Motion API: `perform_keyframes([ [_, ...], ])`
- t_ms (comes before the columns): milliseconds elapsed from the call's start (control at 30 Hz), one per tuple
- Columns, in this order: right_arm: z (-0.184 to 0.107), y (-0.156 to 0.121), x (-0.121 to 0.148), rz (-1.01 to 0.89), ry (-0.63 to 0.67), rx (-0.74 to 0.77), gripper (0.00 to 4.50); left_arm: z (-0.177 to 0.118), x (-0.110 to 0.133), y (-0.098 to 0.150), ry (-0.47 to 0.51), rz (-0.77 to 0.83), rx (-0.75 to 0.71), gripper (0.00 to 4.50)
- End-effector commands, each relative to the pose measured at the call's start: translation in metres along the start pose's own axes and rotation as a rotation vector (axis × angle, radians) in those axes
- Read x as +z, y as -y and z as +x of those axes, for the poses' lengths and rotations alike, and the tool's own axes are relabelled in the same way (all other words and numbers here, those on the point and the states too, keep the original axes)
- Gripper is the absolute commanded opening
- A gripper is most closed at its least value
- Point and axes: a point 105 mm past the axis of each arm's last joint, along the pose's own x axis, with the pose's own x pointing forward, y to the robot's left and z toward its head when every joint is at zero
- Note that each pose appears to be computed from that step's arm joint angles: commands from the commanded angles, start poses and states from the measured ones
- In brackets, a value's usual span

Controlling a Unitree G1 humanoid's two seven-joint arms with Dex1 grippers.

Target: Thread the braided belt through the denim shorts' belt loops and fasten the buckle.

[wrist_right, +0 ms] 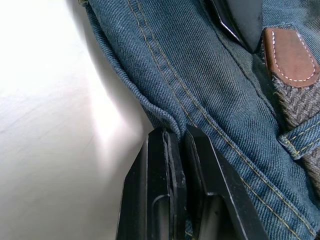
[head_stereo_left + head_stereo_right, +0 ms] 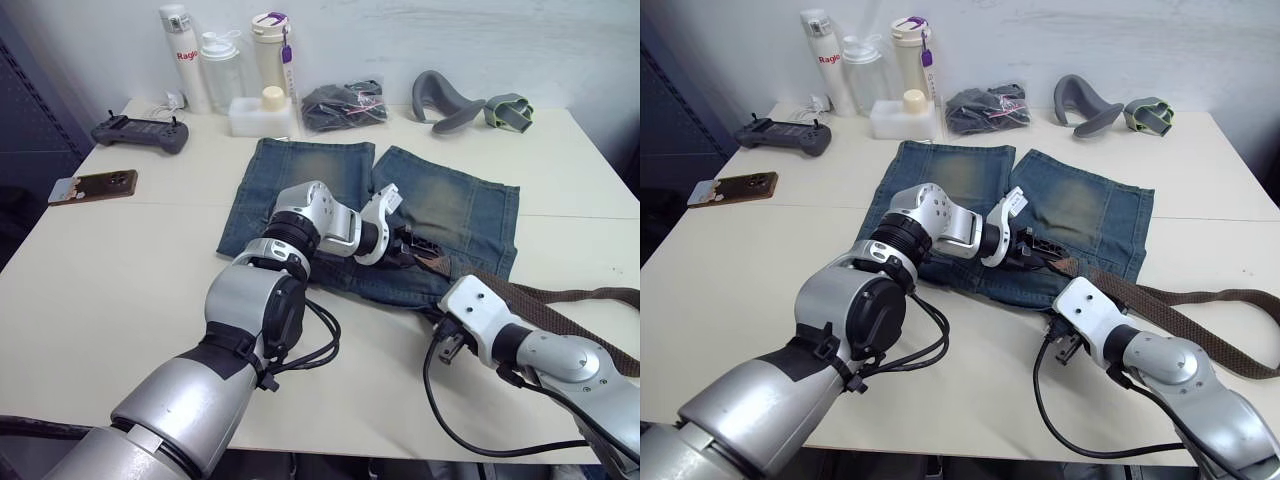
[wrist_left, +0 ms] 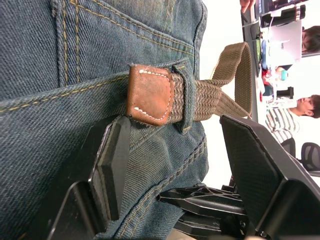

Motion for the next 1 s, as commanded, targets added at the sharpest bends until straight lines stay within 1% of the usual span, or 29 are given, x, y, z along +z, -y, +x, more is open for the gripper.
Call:
perform_keyframes([
  [33, -0.005, 0.004, 0.007, -0.016, 0.025, -0.037, 0.00, 0.002, 0.002, 0.007, 0.006, -0.001, -0.025, 2.63],
  [67, -0.005, 0.004, 0.007, -0.016, 0.025, -0.038, 0.00, 0.002, 0.001, 0.006, 0.006, -0.005, -0.026, 2.35],
  [133, -0.005, 0.004, 0.007, -0.016, 0.026, -0.039, 0.00, 0.003, 0.000, 0.005, 0.006, -0.008, -0.025, 1.53],
  [233, -0.004, 0.005, 0.008, -0.016, 0.027, -0.039, 0.00, 0.003, 0.000, 0.005, 0.008, -0.014, -0.027, 0.06],
  [267, -0.004, 0.004, 0.008, -0.016, 0.027, -0.038, 0.00, 0.003, 0.000, 0.005, 0.012, -0.017, -0.027, 0.02],
  [467, -0.004, 0.003, 0.006, -0.012, 0.025, -0.032, 0.00, -0.002, 0.005, 0.003, 0.038, -0.037, -0.025, 0.02],
  [633, -0.003, 0.002, 0.006, -0.013, 0.025, -0.022, 0.00, -0.016, 0.015, 0.004, 0.063, -0.055, -0.033, 0.02],
  [733, 0.002, 0.003, 0.007, -0.016, 0.030, -0.013, 0.00, -0.018, 0.022, -0.003, 0.121, -0.026, -0.028, 0.02],
  [800, 0.003, 0.002, 0.008, -0.017, 0.032, -0.010, 0.00, -0.017, 0.024, -0.003, 0.154, -0.073, -0.053, 0.02],
  [867, 0.004, 0.002, 0.009, -0.019, 0.037, -0.008, 0.00, -0.009, 0.022, -0.002, 0.156, -0.086, -0.043, 0.67],
  [900, 0.004, 0.001, 0.010, -0.019, 0.039, -0.008, 0.00, -0.007, 0.021, -0.001, 0.154, -0.084, -0.036, 0.81],
  [933, 0.005, 0.001, 0.010, -0.019, 0.041, -0.008, 0.00, -0.003, 0.021, -0.002, 0.155, -0.085, -0.021, 1.19],
  [1000, 0.004, 0.000, 0.010, -0.016, 0.041, -0.011, 0.00, 0.002, 0.019, -0.003, 0.160, -0.092, 0.014, 2.12],
])
